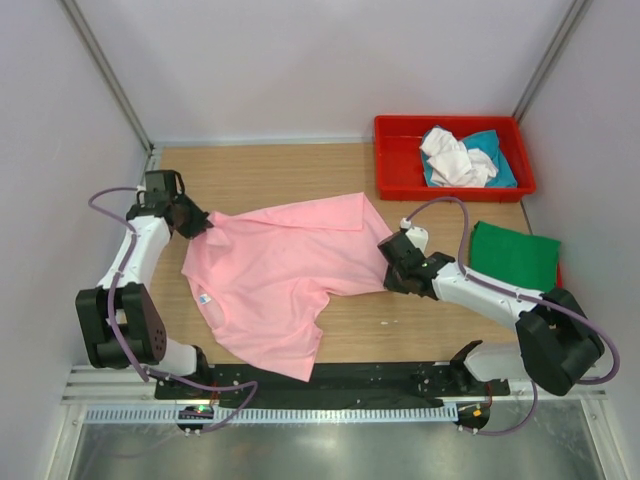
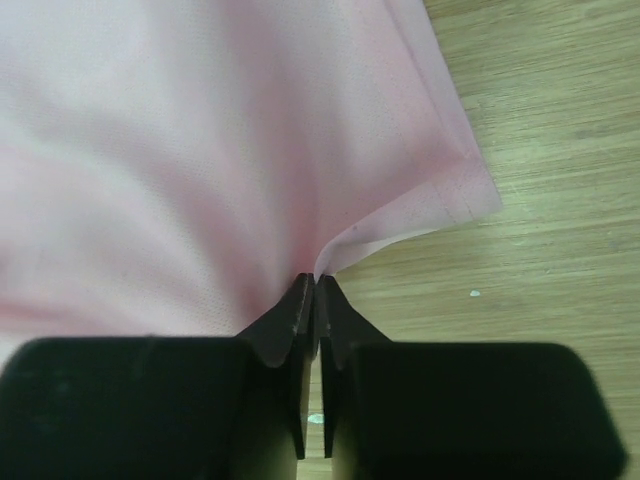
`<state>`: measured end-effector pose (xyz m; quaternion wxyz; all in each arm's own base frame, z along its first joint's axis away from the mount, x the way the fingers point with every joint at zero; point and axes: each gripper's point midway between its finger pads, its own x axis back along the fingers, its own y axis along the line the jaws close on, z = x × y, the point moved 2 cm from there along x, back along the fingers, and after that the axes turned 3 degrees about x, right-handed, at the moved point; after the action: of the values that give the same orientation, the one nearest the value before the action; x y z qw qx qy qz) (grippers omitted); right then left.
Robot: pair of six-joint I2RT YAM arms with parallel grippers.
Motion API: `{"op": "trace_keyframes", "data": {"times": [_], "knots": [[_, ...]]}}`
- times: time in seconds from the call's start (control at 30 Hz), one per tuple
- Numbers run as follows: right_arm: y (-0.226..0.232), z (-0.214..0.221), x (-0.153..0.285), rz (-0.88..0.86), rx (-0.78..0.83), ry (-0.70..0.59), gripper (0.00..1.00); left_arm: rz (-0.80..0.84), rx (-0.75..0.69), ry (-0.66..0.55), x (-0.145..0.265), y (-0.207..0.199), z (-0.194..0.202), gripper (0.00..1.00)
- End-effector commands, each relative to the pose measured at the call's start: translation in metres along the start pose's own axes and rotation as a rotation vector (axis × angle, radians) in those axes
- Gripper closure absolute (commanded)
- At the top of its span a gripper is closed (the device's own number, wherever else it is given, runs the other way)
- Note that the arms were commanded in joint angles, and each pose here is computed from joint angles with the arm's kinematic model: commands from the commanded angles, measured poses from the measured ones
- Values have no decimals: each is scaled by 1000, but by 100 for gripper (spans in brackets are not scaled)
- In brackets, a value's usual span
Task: Fold and stack the t-shirts
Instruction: Flatten the tshirt out
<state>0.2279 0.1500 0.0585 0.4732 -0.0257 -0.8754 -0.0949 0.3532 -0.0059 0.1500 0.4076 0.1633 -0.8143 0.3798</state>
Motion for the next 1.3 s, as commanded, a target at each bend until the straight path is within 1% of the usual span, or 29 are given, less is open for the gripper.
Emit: {"op": "trace_keyframes", "data": {"times": [0.0, 0.07, 0.1, 0.17, 0.27, 0.3, 0.37, 0.4, 0.43, 0.47, 0.53, 0.67, 0.77, 0.8, 0.87, 0.97, 1.0, 1.03, 1.1, 1.17, 1.2, 1.27], "knots": [[10, -15, 9, -28, -10, -44, 85, 24, -35, 3, 6, -4, -4, 100], [13, -28, 16, -24, 19, -71, 81, 17, -40, 13, 4, 0, 0, 100], [9, -30, 19, 1, 33, -71, 75, 18, -42, 14, 5, 0, 1, 100], [14, -44, 29, -10, 60, -99, 69, 15, -48, 26, 5, 2, 3, 100], [21, -59, 40, -27, 76, -134, 56, 10, -50, 44, 5, 3, 7, 100], [23, -63, 43, -38, 88, -143, 47, 10, -49, 48, 5, 4, 8, 100], [33, -75, 50, -70, 91, -166, 34, 8, -37, 59, 6, 5, 12, 100], [38, -81, 52, -83, 98, -177, 15, 14, -35, 61, 7, 5, 13, 100], [46, -92, 59, -104, 94, -201, 6, 7, -32, 66, 7, 9, 17, 100], [50, -97, 59, -108, 98, -206, 1, 4, -30, 65, 8, 10, 18, 100], [62, -116, 69, -133, 106, -253, 0, -4, -30, 63, 10, 14, 21, 100], [81, -147, 71, -150, 100, -335, 0, -9, -21, 61, 14, 18, 25, 100], [97, -163, 61, -171, 84, -384, 0, -3, -12, 47, 19, 20, 28, 100], [107, -168, 58, -204, 75, -402, 0, -3, -9, 43, 19, 21, 28, 100], [116, -169, 38, -211, 76, -370, 1, 4, -7, 24, 23, 21, 27, 100], [128, -169, 7, -181, 84, -320, 6, 5, -9, 20, 25, 24, 31, 100], [127, -168, -2, -158, 88, -308, 7, 4, -10, 21, 25, 26, 32, 100], [125, -165, -21, -112, 93, -291, 8, 7, -12, 23, 25, 26, 33, 100], [121, -162, -37, -86, 81, -257, 11, 13, -13, 30, 26, 25, 34, 99], [112, -159, -56, -73, 47, -237, 14, 22, -12, 46, 25, 25, 38, 99], [115, -164, -59, -96, 10, -256, 17, 30, -12, 45, 26, 24, 38, 100], [109, -159, -69, -112, -9, -246, 21, 34, -11, 57, 25, 25, 41, 100]]}}
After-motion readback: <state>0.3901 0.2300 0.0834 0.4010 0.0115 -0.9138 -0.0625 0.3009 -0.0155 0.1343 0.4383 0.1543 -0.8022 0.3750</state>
